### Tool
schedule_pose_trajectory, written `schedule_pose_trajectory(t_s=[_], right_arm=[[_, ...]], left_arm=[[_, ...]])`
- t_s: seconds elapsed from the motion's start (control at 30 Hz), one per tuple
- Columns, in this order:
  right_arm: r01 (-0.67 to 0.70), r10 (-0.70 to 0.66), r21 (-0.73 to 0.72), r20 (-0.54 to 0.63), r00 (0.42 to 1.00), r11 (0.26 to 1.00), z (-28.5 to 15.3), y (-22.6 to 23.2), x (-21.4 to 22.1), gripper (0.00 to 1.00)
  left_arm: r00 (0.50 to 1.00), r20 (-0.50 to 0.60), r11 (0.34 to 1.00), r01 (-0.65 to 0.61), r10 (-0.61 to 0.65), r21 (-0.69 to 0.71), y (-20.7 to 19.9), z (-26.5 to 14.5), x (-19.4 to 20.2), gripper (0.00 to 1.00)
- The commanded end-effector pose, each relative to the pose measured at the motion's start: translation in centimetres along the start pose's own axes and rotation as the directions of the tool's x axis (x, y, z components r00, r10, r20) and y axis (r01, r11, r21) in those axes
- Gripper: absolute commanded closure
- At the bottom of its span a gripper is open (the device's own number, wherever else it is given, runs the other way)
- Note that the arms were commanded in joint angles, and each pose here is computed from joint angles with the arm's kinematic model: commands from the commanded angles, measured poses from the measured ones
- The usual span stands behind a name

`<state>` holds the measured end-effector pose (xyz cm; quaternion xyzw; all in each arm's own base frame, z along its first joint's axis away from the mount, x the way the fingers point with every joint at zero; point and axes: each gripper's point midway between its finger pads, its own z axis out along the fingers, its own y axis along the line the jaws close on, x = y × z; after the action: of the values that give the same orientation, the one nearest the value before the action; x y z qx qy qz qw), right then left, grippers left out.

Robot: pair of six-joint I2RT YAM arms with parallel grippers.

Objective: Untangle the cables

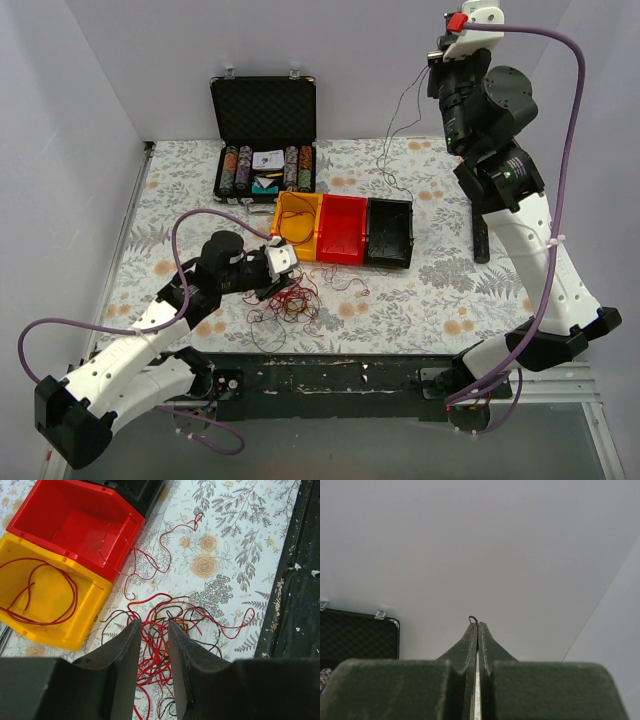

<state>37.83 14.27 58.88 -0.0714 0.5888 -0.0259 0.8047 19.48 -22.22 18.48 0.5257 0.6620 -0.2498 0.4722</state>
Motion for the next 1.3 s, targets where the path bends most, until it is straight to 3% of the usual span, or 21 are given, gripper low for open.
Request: schedule_pose_trajectory(t_s=[0.0, 0.7, 1.27], right_arm=[[-0.043, 0.043, 0.003, 0.05, 0.998, 0.999, 0.0, -0.6, -1.6, 0.99], [0.023, -0.023, -0.003, -0.033, 0.999, 1.0, 0.5, 0.6, 3.1, 0.99], [-0.125, 0.111, -0.053, -0.221, 0.969, 0.991, -2.3, 3.4, 13.6, 0.99]], left_arm=[[1.0, 0.013, 1.0, -0.002, 0.002, -0.008, -0.2, -0.2, 0.0, 0.72], [1.0, 0.012, 1.0, -0.001, 0.002, -0.01, -0.3, -0.2, 0.4, 0.73], [1.0, 0.029, 1.0, 0.004, -0.004, -0.003, -0.5, -0.1, 0.2, 0.75]])
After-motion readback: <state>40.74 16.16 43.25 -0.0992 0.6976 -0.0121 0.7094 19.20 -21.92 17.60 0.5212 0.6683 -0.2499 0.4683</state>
